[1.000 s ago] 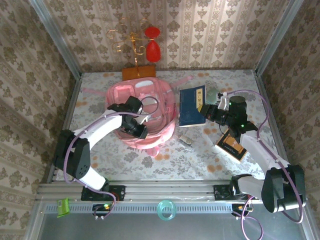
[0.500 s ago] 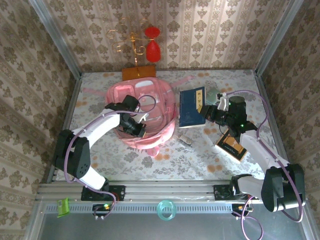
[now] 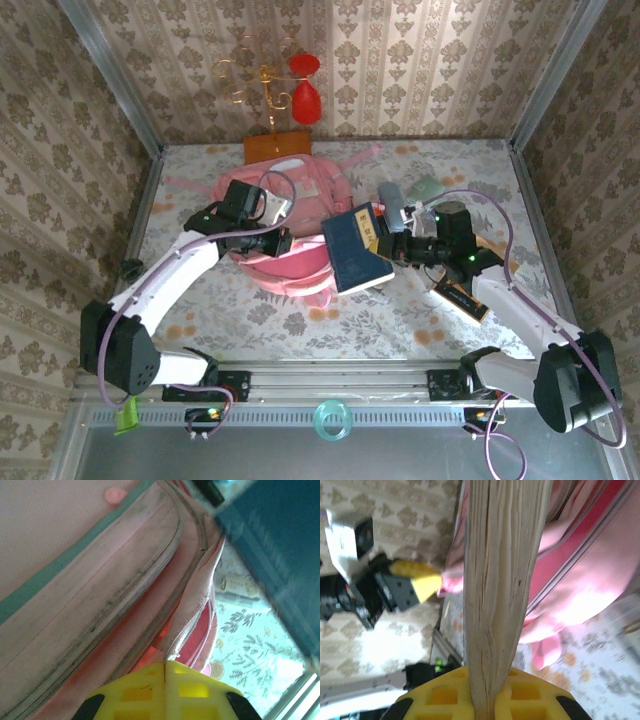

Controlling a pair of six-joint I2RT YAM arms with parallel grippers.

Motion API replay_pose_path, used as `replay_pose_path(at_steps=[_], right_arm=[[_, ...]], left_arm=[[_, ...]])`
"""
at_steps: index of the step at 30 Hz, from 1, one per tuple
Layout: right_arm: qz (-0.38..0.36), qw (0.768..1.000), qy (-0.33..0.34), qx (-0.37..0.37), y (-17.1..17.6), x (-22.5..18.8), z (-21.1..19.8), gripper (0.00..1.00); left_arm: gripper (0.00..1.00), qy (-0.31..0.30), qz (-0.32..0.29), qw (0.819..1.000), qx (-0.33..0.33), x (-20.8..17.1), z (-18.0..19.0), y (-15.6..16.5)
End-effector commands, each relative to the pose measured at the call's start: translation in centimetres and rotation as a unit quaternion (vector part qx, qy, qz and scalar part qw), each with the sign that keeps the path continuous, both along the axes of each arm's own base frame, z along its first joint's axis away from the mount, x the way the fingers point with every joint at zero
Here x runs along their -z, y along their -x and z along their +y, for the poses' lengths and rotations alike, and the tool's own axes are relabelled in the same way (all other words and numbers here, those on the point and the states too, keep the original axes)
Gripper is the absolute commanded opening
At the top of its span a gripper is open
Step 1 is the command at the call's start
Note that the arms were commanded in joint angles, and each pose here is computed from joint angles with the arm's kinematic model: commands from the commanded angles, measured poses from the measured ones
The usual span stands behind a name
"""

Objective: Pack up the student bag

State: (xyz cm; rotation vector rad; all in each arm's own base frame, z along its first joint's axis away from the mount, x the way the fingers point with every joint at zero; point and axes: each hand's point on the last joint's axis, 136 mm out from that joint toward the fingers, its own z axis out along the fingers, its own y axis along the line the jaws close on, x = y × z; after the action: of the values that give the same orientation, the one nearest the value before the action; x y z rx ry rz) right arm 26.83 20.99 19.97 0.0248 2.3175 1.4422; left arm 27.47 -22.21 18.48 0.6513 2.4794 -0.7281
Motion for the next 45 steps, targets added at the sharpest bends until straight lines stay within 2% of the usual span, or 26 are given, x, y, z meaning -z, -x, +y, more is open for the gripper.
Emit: replay_pose_path(at_steps=[1, 7, 12, 21, 27, 32, 38, 45], right_arm=[[0.040, 0.998, -0.021, -0.052, 3.0, 0.6, 1.7, 0.00], [0.063, 0.994, -0.032, -0.077, 4.7, 2.3, 3.8, 0.00], [0.085, 0.995, -0.008, -0.060, 4.4, 4.1, 4.0, 0.00], [0.086, 0.994, -0.051, 0.039, -2.1, 4.6, 8.3, 0.00], [0.070, 0.990, -0.097, 0.076, -5.2, 4.0, 11.3, 0.00], [0.060, 0.985, -0.089, 0.135, -7.6, 5.6, 12.0, 0.00], [0.009, 0.975, -0.095, 0.202, -10.6, 5.6, 13.8, 0.00], [-0.020, 0.948, -0.103, 0.299, -13.5, 6.2, 13.2, 0.00]], left_arm=[[0.00, 0.040, -0.052, 0.998, -0.009, -4.2, -0.4, -1.2], [0.00, 0.040, -0.083, 0.995, -0.030, -6.1, 0.4, -1.7], [0.00, 0.040, -0.084, 0.995, -0.036, -6.2, 0.5, -1.7], [0.00, 0.041, -0.080, 0.995, -0.034, -5.9, 0.6, -1.4], [0.00, 0.042, -0.080, 0.995, -0.032, -5.9, 0.5, -1.3], [0.00, 0.043, -0.078, 0.995, -0.032, -5.8, 0.3, -1.3], [0.00, 0.042, -0.080, 0.996, -0.028, -6.0, 0.1, -1.2], [0.00, 0.033, -0.080, 0.996, -0.026, -5.9, 0.2, -1.0]])
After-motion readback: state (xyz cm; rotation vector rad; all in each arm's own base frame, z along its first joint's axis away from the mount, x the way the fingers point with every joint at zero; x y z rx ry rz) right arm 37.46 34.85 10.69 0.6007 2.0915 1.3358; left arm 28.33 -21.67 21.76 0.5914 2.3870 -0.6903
